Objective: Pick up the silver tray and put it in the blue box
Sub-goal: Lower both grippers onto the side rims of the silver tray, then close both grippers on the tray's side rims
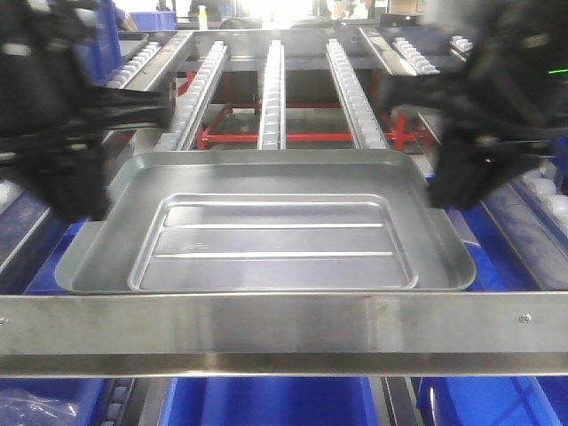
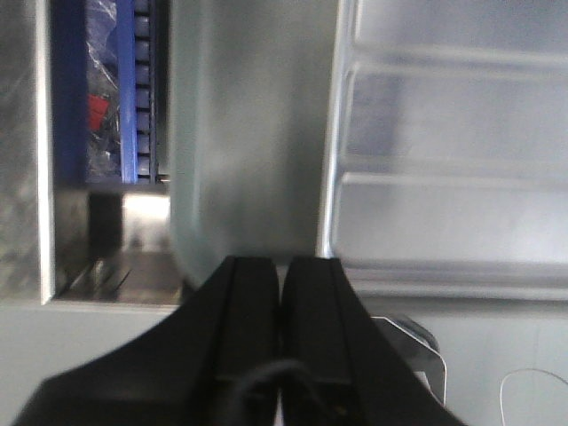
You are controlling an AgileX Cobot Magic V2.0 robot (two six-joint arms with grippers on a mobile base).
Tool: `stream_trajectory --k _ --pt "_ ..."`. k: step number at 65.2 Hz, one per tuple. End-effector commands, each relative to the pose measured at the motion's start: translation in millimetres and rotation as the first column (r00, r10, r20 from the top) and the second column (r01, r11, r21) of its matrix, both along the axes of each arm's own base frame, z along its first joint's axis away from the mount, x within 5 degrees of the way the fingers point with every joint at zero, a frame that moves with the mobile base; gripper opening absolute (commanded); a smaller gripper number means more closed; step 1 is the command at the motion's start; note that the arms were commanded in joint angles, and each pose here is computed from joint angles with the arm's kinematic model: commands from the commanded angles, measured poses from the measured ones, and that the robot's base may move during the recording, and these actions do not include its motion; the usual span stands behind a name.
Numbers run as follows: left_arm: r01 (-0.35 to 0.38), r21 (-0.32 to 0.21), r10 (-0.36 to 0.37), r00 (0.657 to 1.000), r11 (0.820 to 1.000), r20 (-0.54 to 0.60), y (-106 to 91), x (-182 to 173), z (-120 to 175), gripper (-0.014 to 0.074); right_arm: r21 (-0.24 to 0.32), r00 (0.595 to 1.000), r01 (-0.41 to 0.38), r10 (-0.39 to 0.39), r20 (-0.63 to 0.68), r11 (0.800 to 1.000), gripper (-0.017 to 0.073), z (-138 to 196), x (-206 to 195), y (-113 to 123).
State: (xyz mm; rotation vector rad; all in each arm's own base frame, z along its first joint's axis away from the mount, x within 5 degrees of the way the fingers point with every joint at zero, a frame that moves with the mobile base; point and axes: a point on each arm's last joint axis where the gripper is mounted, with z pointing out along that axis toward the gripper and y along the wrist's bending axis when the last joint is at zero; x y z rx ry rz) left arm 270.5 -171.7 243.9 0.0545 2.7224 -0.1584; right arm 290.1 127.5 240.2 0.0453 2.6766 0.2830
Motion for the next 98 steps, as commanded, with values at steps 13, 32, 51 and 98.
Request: stream_trajectory --k 13,32,51,98 --pt "0.011 -0.046 -0.007 0.996 0.999 0.086 -28.5 39 16 -0.0006 -0.052 0.999 -0.003 0.005 0.035 0.999 0.0057 0 41 21" --pt "0.011 -0.037 -0.009 0.997 0.999 0.072 -32.1 44 7 -0.0006 -0.071 1.0 -0.016 0.017 0.021 0.997 0.0057 -5 49 24" --pt "0.017 -0.027 -0.014 0.997 0.999 0.079 -31.8 44 6 -0.0006 -0.078 0.999 -0.019 0.021 0.026 0.997 0.0057 -4 50 23" --pt "0.014 -0.021 -0.013 0.997 1.0 0.072 -31.2 44 6 -0.0006 -0.077 0.999 -0.019 0.021 0.028 0.997 0.0371 -4 50 24"
